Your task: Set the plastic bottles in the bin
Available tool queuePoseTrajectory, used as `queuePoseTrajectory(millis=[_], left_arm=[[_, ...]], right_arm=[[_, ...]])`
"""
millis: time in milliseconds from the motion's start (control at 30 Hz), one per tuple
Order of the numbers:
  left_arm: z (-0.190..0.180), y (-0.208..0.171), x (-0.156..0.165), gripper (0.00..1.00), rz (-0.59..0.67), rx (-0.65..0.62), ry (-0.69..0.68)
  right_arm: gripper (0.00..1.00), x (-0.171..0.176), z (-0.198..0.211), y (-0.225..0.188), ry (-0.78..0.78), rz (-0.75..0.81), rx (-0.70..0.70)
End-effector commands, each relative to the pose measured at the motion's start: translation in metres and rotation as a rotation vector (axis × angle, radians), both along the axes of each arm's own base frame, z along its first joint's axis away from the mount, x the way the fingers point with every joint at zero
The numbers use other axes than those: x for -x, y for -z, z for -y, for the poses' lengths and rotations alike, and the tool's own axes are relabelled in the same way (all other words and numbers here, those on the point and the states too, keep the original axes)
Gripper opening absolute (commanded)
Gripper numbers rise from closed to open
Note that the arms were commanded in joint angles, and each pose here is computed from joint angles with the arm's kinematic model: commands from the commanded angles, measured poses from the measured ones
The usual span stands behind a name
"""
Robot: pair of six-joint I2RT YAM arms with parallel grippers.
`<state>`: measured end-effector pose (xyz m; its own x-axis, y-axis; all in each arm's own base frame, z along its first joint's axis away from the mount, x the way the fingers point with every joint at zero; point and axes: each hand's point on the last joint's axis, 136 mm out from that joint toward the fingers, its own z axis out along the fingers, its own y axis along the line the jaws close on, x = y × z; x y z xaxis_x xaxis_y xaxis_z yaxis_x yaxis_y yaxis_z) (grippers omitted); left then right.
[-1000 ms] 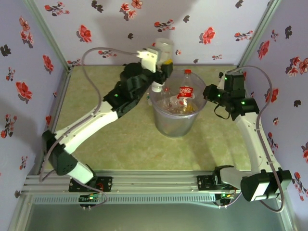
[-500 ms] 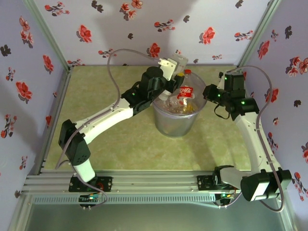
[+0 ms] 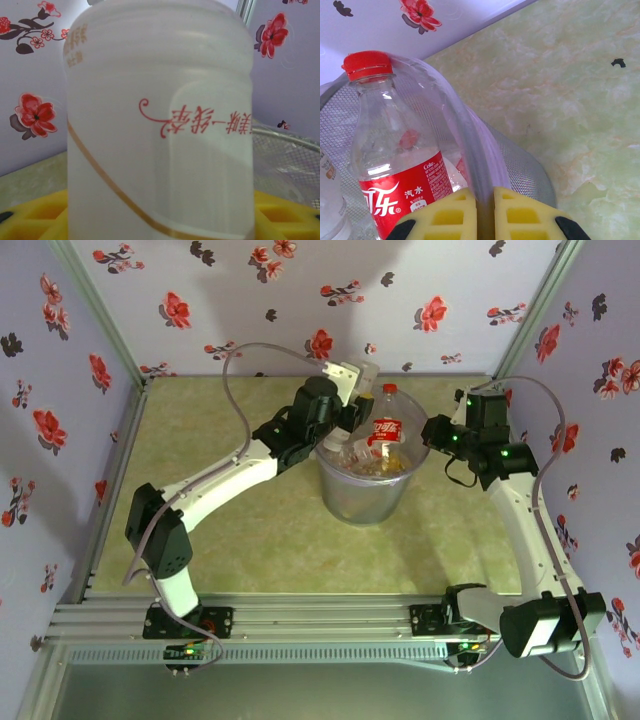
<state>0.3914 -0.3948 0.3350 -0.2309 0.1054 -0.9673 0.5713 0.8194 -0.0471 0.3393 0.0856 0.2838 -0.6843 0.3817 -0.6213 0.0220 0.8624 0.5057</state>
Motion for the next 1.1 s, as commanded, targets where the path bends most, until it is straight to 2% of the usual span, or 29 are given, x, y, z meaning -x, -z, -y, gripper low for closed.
queuePoseTrajectory(millis=[0, 133, 233, 400, 533, 700, 900, 1067], left_arm=[[0.000, 0.022, 0.000, 0.55, -0.054, -0.034, -0.007], [0.000, 0.022, 0.001, 0.67, -0.055, -0.040, -0.001], [0.001, 0.020, 0.002, 0.82, -0.052, -0.037, 0.007], [0.002, 0.009, 0.004, 0.89, -0.041, -0.018, 0.020], [0.000, -0.006, 0.004, 0.88, -0.018, 0.024, 0.015], [0.006, -0.029, 0.004, 0.81, 0.010, 0.108, 0.042], [0.010, -0.042, -0.010, 0.77, -0.010, 0.200, 0.042], [0.017, -0.028, -0.023, 0.59, -0.056, 0.207, 0.041]], right_arm=[[0.00, 0.009, -0.012, 0.021, -0.050, -0.075, -0.007], [0.00, 0.010, -0.012, 0.021, -0.050, -0.076, -0.005], [0.00, 0.010, -0.012, 0.020, -0.051, -0.073, -0.003], [0.00, 0.010, -0.012, 0.020, -0.050, -0.073, -0.005], [0.00, 0.010, -0.012, 0.021, -0.050, -0.074, -0.007], [0.00, 0.010, -0.012, 0.021, -0.050, -0.075, -0.004], [0.00, 0.011, -0.012, 0.022, -0.052, -0.076, -0.003], [0.00, 0.013, -0.010, 0.023, -0.048, -0.079, 0.009]])
